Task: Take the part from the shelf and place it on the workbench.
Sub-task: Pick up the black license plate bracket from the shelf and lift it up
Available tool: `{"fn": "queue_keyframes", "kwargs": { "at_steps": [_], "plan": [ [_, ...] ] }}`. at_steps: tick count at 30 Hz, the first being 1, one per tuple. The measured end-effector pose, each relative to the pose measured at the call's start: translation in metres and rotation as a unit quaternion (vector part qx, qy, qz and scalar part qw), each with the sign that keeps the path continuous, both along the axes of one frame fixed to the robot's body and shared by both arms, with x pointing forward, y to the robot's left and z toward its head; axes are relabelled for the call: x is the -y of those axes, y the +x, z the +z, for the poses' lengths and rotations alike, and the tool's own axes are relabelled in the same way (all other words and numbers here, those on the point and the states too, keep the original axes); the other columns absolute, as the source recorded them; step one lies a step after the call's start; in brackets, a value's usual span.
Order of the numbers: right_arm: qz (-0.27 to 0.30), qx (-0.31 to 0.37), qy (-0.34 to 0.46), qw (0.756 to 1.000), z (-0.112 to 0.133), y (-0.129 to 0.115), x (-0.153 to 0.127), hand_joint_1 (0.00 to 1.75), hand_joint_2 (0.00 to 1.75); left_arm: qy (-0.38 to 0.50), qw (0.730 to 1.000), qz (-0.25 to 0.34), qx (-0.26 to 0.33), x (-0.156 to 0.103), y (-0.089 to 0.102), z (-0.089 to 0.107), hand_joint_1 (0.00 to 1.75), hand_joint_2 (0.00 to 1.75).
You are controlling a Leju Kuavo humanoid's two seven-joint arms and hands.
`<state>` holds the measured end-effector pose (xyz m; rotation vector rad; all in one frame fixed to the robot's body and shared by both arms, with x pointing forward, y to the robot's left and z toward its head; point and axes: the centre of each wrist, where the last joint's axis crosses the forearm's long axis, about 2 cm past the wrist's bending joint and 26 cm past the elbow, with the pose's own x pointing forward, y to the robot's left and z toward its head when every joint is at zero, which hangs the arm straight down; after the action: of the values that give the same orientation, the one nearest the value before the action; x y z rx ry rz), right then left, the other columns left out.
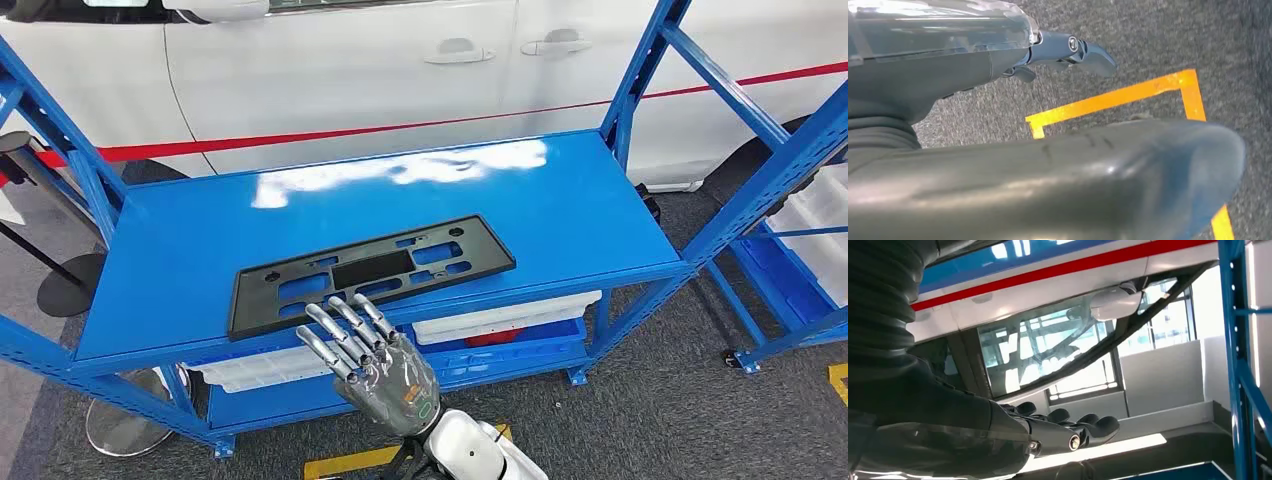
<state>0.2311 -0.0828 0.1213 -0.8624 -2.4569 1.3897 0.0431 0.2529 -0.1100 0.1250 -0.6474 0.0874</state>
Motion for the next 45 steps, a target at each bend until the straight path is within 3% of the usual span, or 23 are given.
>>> {"fn": "queue_keyframes", "kwargs": {
  "at_steps": [5,9,13,17,31,45],
  "plan": [
    [-0.017,-0.028,-0.023,0.999,-0.018,0.002,-0.002,0.00,1.75,-0.003,1.000,0.004,-0.001,-0.001,0.001,0.000,0.00,0.00],
    [-0.065,-0.072,-0.036,0.995,-0.038,0.001,0.002,0.00,1.75,-0.005,1.000,0.003,-0.003,-0.002,0.001,0.000,0.00,0.00],
    [-0.120,-0.109,-0.073,0.984,-0.066,-0.007,0.017,0.00,1.75,-0.003,1.000,-0.003,-0.005,-0.006,0.000,-0.001,0.00,0.00],
    [-0.153,-0.123,-0.090,0.976,-0.078,-0.003,0.036,0.00,1.75,-0.002,1.000,-0.002,-0.007,-0.008,0.000,-0.001,0.00,0.00],
    [-0.192,-0.104,-0.079,0.973,-0.063,0.043,0.075,0.00,1.75,-0.001,1.000,0.008,-0.018,-0.010,0.000,-0.001,0.00,0.00],
    [-0.166,-0.078,-0.040,0.982,-0.039,0.055,0.058,0.00,1.75,0.006,0.999,0.024,-0.029,-0.014,-0.004,-0.001,0.00,0.00]
  ]
}}
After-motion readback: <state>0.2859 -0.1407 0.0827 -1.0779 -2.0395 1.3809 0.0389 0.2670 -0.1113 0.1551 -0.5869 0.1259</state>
